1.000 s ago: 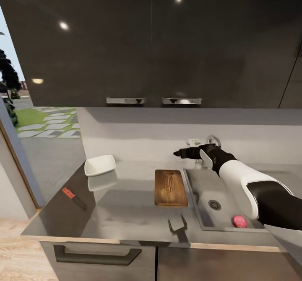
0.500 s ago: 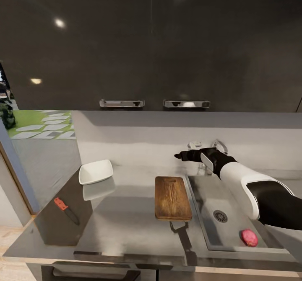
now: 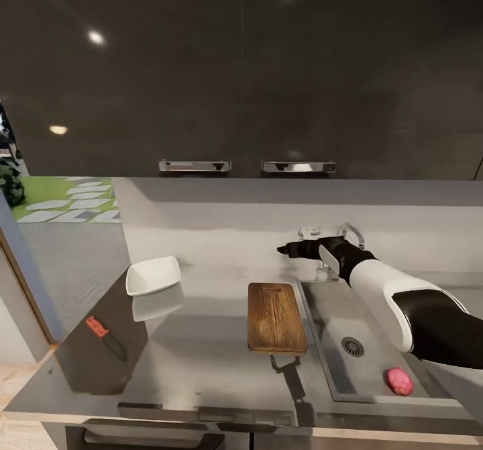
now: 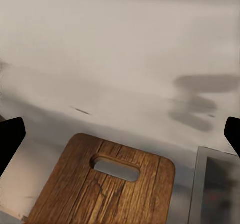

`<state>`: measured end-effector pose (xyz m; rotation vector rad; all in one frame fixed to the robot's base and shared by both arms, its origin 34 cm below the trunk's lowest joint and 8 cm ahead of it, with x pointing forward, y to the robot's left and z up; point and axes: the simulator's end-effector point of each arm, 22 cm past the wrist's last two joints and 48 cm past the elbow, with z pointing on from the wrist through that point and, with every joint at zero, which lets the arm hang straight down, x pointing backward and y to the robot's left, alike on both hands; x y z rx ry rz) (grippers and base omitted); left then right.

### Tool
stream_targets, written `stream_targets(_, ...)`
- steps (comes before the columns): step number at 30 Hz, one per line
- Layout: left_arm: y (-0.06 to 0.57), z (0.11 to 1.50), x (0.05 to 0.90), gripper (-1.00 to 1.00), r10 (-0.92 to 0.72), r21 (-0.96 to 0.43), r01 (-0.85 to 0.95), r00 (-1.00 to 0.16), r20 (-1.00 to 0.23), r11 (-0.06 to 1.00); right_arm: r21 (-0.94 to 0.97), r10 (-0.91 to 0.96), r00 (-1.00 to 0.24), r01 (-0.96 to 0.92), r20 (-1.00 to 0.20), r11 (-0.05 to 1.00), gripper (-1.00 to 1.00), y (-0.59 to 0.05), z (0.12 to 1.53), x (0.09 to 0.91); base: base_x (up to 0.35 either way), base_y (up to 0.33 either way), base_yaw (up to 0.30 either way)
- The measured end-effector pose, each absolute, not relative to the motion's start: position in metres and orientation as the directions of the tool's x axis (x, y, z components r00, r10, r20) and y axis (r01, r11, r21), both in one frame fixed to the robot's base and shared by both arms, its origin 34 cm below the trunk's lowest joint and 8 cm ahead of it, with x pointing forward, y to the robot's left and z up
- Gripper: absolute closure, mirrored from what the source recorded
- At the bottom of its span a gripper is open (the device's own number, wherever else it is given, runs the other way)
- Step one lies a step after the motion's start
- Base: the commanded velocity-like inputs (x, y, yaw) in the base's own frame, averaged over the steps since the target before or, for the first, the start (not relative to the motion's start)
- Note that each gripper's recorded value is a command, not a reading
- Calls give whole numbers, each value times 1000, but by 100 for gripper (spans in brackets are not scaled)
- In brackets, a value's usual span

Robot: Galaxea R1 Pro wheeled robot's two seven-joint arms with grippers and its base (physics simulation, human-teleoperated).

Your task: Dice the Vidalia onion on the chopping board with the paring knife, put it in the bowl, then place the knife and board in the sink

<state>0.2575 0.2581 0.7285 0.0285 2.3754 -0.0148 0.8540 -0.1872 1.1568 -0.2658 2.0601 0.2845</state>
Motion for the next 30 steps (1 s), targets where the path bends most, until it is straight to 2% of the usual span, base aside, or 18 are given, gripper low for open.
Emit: stream_targets(30, 244, 698, 202, -100, 16, -22, 35, -815, -579, 999, 79, -71, -467, -293, -881, 953, -100, -201, 1133, 862, 4, 0, 0)
